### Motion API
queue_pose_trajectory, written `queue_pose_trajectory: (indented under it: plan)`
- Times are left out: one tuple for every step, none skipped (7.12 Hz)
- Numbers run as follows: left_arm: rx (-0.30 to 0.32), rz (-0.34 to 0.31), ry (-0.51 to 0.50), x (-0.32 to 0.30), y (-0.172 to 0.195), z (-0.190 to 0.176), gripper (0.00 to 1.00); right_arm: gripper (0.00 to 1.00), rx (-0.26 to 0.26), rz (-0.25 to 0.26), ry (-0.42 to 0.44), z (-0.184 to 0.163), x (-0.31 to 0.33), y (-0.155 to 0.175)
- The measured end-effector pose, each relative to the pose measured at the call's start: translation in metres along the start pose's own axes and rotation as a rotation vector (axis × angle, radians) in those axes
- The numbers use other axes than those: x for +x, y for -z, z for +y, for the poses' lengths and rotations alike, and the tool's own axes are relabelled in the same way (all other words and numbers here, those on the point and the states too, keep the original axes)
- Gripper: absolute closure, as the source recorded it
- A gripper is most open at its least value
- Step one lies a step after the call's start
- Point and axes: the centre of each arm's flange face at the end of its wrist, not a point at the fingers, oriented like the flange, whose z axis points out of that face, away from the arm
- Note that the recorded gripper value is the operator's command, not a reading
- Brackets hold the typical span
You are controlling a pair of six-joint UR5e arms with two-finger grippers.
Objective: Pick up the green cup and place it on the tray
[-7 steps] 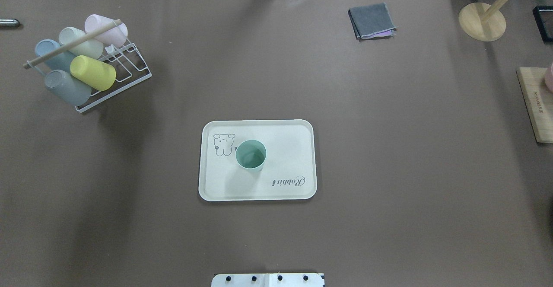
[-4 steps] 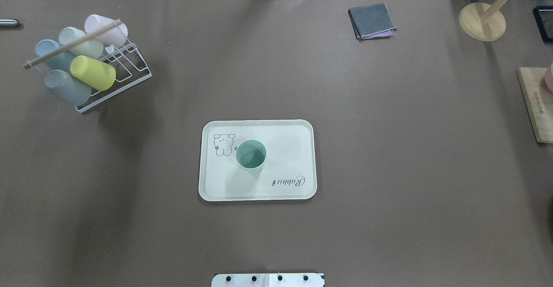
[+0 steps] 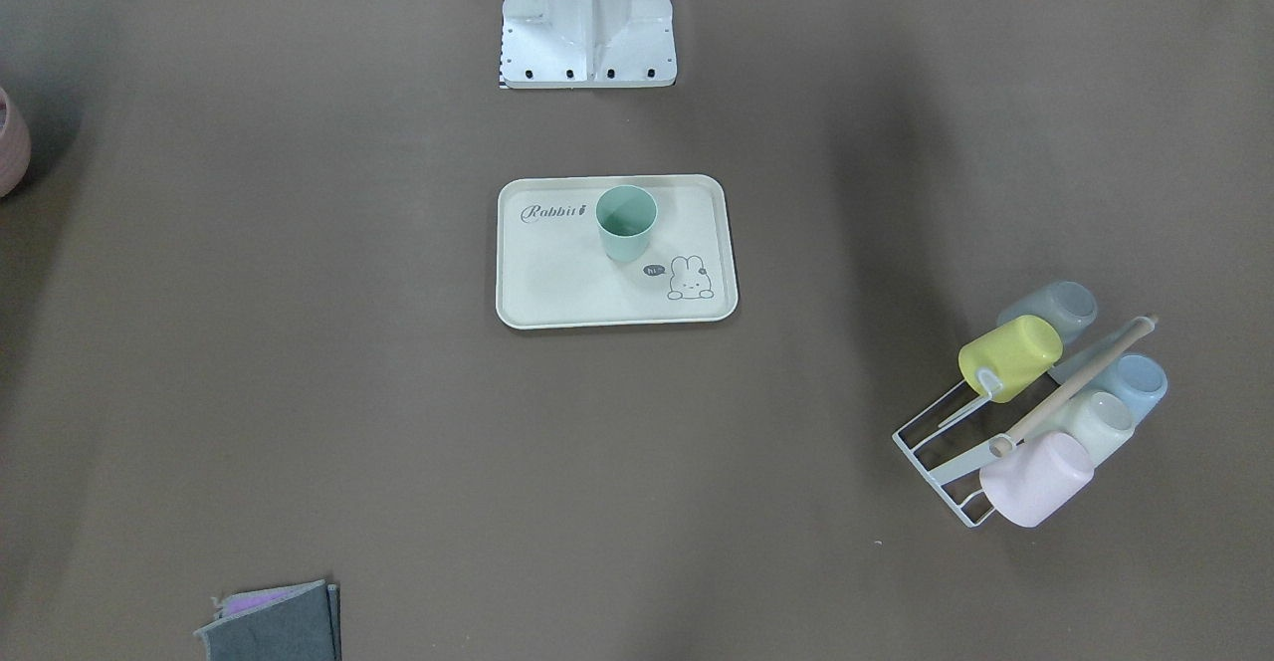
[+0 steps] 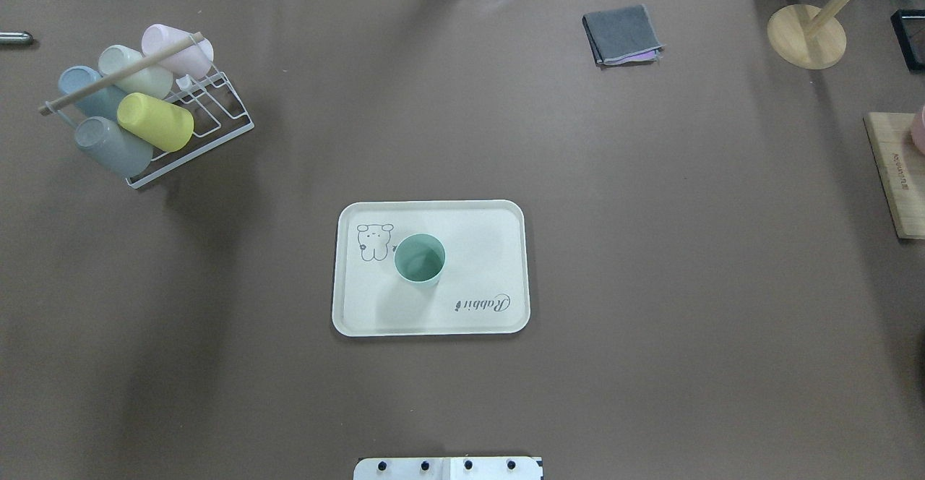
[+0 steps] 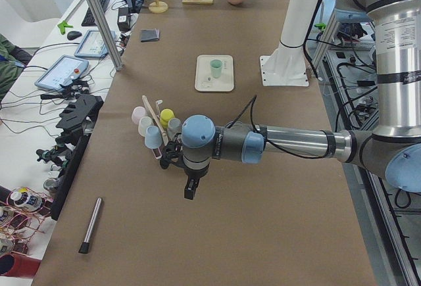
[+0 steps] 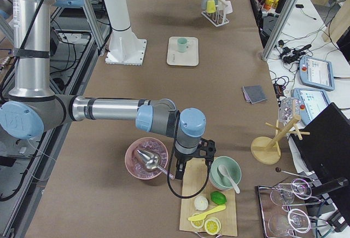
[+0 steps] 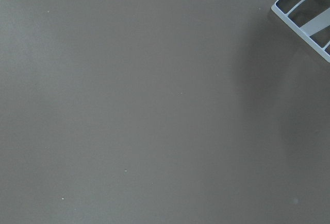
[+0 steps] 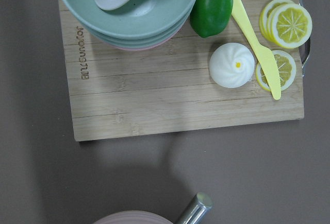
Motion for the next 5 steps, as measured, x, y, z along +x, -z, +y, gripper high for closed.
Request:
queue_pose_trajectory:
  plan:
    - [0.0, 0.0, 0.0, 0.0, 0.0, 0.0, 0.02, 0.0, 0.0, 0.0, 0.0, 0.0, 0.0, 0.0]
    - [0.0, 0.0, 0.0, -0.0001, 0.0, 0.0, 0.02, 0.0, 0.0, 0.0, 0.0, 0.0, 0.0, 0.0]
    - [0.002, 0.0, -0.002, 0.0009, 0.0011, -0.0009, 0.02, 0.0, 0.0, 0.0, 0.0, 0.0, 0.0, 0.0]
    - [0.008, 0.0, -0.007, 0.004, 0.0044, -0.0035, 0.02, 0.0, 0.0, 0.0, 0.0, 0.0, 0.0, 0.0]
    - [0.013, -0.001, -0.011, 0.0061, 0.0066, -0.0052, 0.02, 0.0, 0.0, 0.0, 0.0, 0.0, 0.0, 0.0]
